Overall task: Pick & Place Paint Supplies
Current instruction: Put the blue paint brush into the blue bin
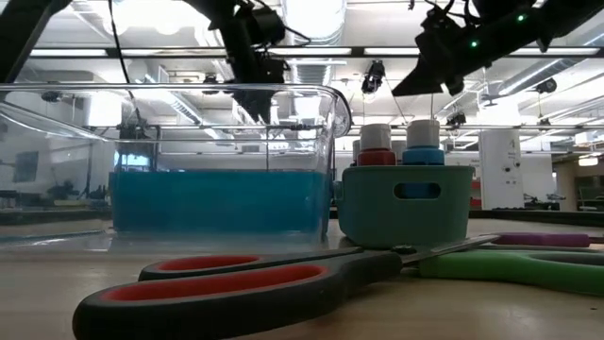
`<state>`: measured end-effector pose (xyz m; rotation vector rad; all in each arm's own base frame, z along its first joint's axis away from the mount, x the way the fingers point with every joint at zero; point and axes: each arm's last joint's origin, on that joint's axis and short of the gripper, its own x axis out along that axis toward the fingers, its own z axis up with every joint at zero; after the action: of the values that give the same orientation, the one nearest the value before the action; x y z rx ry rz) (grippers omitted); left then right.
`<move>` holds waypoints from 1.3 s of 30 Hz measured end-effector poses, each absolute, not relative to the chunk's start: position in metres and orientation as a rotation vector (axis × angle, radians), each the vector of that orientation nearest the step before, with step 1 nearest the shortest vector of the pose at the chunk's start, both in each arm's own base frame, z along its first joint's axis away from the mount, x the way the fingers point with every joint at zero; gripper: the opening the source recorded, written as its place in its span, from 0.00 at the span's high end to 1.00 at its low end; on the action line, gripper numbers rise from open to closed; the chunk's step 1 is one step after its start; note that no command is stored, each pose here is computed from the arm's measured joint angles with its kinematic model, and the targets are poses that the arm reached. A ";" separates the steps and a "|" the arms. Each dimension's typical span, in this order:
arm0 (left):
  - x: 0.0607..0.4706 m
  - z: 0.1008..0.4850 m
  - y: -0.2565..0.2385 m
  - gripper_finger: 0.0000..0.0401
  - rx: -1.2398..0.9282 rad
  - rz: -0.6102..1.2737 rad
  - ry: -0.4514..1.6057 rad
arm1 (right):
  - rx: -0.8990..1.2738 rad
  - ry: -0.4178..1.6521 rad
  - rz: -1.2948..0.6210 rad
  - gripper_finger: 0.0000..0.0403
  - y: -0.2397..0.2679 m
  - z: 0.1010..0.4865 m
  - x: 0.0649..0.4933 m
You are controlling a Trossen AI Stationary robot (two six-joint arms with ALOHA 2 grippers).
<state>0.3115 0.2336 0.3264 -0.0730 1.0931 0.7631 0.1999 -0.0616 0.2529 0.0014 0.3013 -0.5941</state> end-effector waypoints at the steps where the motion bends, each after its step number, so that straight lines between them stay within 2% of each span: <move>1: 0.309 0.323 0.236 0.35 -0.085 0.769 1.108 | -0.001 0.290 -0.594 0.98 -0.067 0.254 0.199; 7: 0.284 0.300 0.261 0.35 -0.205 0.862 1.158 | 0.052 0.273 -0.628 0.98 -0.110 0.252 0.181; 13: 0.260 0.277 0.280 0.35 -0.417 0.815 1.136 | 0.137 0.238 -0.593 0.98 -0.139 0.251 0.159; 17: 0.252 0.259 0.273 0.35 -0.485 0.783 1.238 | 0.136 0.226 -0.580 0.98 -0.139 0.250 0.159; 22: 0.256 0.256 0.268 0.35 -0.573 0.667 1.198 | 0.130 0.171 -0.579 0.98 -0.139 0.255 0.160; 27: 0.256 0.258 0.269 0.35 -0.629 0.706 1.170 | 0.120 0.148 -0.581 0.98 -0.140 0.257 0.160; 32: 0.259 0.250 0.265 0.35 -0.692 0.726 1.216 | 0.080 0.124 -0.580 0.98 -0.139 0.256 0.160; 39: 0.280 0.217 0.254 0.35 -0.743 0.721 1.351 | 0.064 0.121 -0.580 0.98 -0.138 0.249 0.159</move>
<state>0.2796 0.2537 0.2169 -0.7431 1.3509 0.7213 0.1590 -0.1385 0.2494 0.0642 0.1214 -0.5797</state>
